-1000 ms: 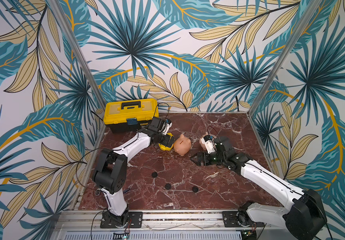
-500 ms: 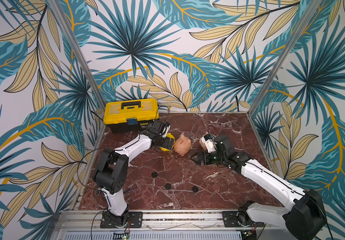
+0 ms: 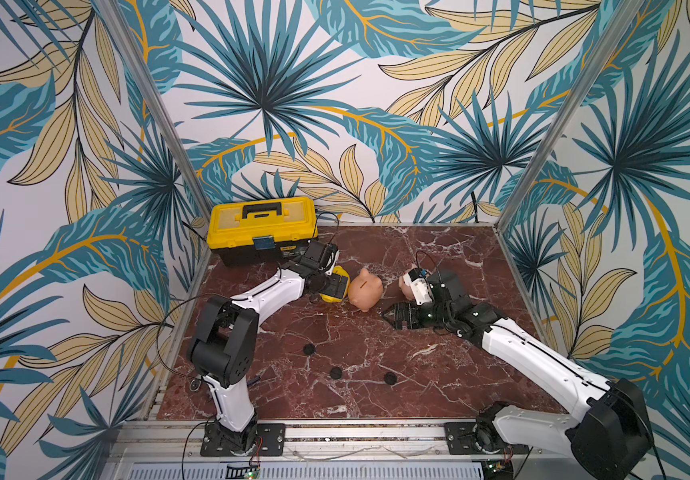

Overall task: Close piggy banks
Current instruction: Turn over the piggy bank at the center of the board.

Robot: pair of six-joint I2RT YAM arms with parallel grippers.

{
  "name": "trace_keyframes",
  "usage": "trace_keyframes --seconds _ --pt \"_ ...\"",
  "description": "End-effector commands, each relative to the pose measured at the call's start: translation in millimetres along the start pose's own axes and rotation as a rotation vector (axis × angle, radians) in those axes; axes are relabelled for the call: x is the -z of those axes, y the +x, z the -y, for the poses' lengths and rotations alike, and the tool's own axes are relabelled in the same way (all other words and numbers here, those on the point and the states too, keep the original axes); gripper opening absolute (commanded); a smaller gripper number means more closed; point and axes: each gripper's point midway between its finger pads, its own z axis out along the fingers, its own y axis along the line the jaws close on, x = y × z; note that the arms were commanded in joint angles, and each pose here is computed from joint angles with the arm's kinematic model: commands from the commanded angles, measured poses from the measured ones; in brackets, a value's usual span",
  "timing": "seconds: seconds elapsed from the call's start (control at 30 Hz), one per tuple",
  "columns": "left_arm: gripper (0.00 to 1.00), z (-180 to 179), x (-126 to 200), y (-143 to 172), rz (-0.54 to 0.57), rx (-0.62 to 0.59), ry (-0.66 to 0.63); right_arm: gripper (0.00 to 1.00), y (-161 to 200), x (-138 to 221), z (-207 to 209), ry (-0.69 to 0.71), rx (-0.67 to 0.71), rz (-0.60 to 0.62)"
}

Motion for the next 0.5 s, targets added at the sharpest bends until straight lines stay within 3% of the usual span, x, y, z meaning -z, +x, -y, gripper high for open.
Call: trace_keyframes --seconds 0.0,0.17,0.47 --pt "0.9 0 -2 3 0.01 -0.005 -0.004 0.98 4 -8 5 0.02 -0.01 -0.009" --pt "0.81 3 -3 3 0.008 -0.004 0.012 0.95 4 -14 6 0.021 -0.024 -0.024" --pt "0.79 8 6 4 0.016 0.01 0.04 0.94 1 -22 3 0.005 -0.041 -0.01"
